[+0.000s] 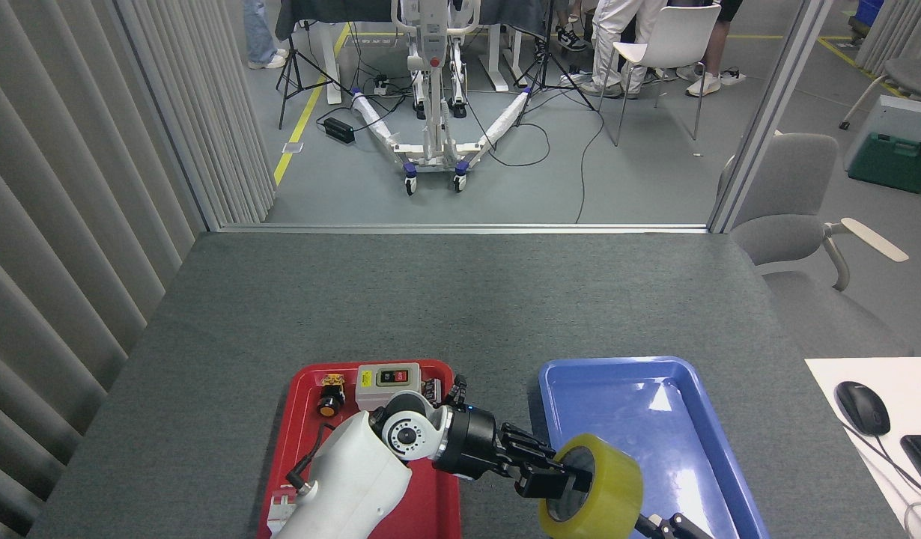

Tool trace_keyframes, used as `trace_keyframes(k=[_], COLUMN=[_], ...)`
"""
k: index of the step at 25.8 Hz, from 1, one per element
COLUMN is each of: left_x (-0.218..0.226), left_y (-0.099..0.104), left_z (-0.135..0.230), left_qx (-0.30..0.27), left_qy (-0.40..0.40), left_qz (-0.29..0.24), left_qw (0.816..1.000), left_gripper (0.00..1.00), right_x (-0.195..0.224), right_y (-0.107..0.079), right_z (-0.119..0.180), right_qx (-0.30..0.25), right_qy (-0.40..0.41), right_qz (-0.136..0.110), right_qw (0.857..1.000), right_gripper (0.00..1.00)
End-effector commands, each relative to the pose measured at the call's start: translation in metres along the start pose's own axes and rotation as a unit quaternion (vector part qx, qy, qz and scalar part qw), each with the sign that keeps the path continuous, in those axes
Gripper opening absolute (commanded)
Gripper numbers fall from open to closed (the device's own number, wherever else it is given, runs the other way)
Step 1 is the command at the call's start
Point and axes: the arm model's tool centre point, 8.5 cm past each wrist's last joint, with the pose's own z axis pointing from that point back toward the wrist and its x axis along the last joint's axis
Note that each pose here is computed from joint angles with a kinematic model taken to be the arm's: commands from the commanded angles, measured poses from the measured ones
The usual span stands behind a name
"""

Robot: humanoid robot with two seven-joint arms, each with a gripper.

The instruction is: Place and move tape with both arms

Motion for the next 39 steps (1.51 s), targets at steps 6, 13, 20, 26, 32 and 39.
trace_keyframes(k=[6,13,20,26,32,39], left_x=[0.003,0.004,0.006,-0.003,-0.025,-0.028], left_y=[-0.004,-0.004,-0.003,0.012,-0.004,-0.046], left_z=[-0.007,-0.008,-0.007,0.028,0.095,0.226], left_qx=[-0.012,-0.013,0.016,0.081,0.205,0.354], left_qy=[-0.004,-0.006,-0.014,0.009,0.080,0.316], left_qz=[-0.005,-0.005,0.006,0.007,0.030,-0.035], left_qw=[1.000,1.000,1.000,0.997,0.975,0.880], left_gripper=[0.00,0.00,0.41,1.00,1.00,0.99], right_x=[0.010,0.012,0.009,0.007,-0.004,-0.065], right_y=[0.005,0.007,0.005,0.005,0.002,0.004], right_z=[-0.005,-0.006,-0.005,-0.003,-0.007,-0.035], right_qx=[0.007,0.006,0.006,0.007,0.023,0.067], right_qy=[-0.016,-0.015,-0.012,-0.011,-0.009,0.061], right_qz=[-0.010,-0.014,-0.010,-0.009,0.005,0.046], right_qw=[1.000,1.000,1.000,1.000,1.000,0.995], right_gripper=[0.57,0.21,0.08,0.00,0.00,0.00])
